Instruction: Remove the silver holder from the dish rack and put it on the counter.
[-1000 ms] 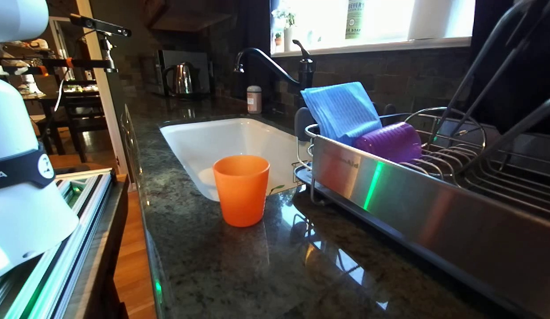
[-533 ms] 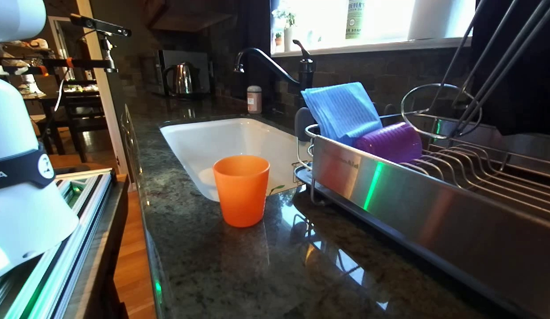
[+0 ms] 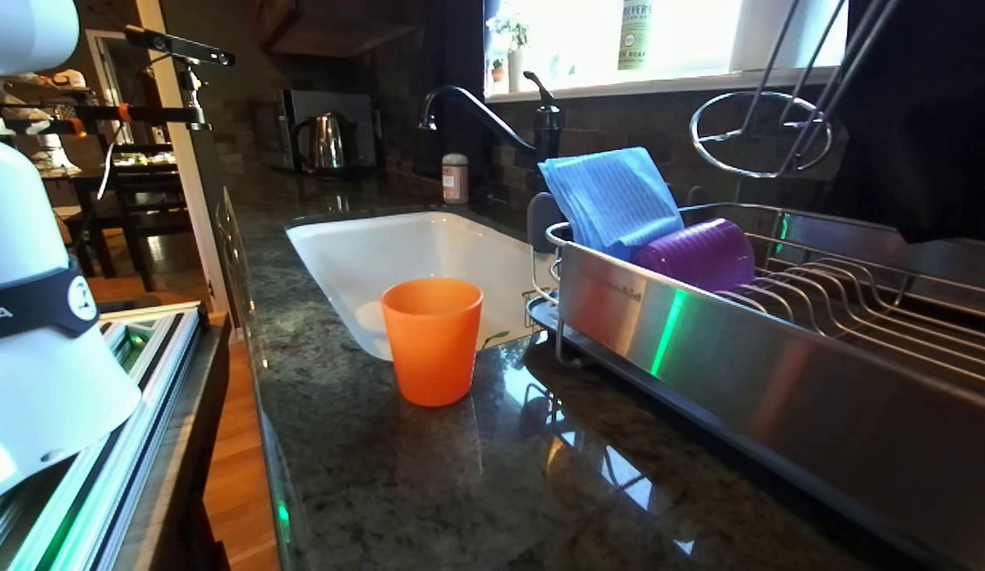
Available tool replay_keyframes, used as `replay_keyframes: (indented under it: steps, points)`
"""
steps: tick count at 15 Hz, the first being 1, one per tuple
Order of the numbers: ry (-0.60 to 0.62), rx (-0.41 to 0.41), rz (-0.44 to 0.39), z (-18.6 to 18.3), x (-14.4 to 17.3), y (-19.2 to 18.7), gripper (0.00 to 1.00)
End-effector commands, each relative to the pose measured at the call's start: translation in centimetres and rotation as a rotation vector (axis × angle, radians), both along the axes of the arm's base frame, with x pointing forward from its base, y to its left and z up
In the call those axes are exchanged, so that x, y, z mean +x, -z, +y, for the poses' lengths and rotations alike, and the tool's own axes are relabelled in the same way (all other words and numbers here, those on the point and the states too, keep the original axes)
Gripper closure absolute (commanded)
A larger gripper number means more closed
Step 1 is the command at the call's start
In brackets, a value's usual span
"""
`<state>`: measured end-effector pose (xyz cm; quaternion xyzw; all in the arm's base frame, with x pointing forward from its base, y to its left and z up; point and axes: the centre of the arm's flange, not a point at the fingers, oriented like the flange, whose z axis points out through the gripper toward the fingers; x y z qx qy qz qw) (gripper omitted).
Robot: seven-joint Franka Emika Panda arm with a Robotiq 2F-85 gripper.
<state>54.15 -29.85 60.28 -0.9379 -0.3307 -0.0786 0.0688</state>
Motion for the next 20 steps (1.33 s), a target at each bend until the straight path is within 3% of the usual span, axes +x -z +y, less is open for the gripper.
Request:
replay_keyframes:
  steps: [1,5,8,15,20]
  points:
    - [-0.026,-0.047,0.145,1.3,-4.4,-4.0,0.98]
    - [0.010,-0.148,0.214,1.2,-8.7,-4.6,0.98]
    - [0.028,-0.220,0.311,1.4,-10.5,-3.7,0.98]
    - [0.045,-0.287,0.491,3.6,-12.5,-1.6,0.98]
    - [0.089,-0.336,0.565,4.7,-13.7,0.4,0.98]
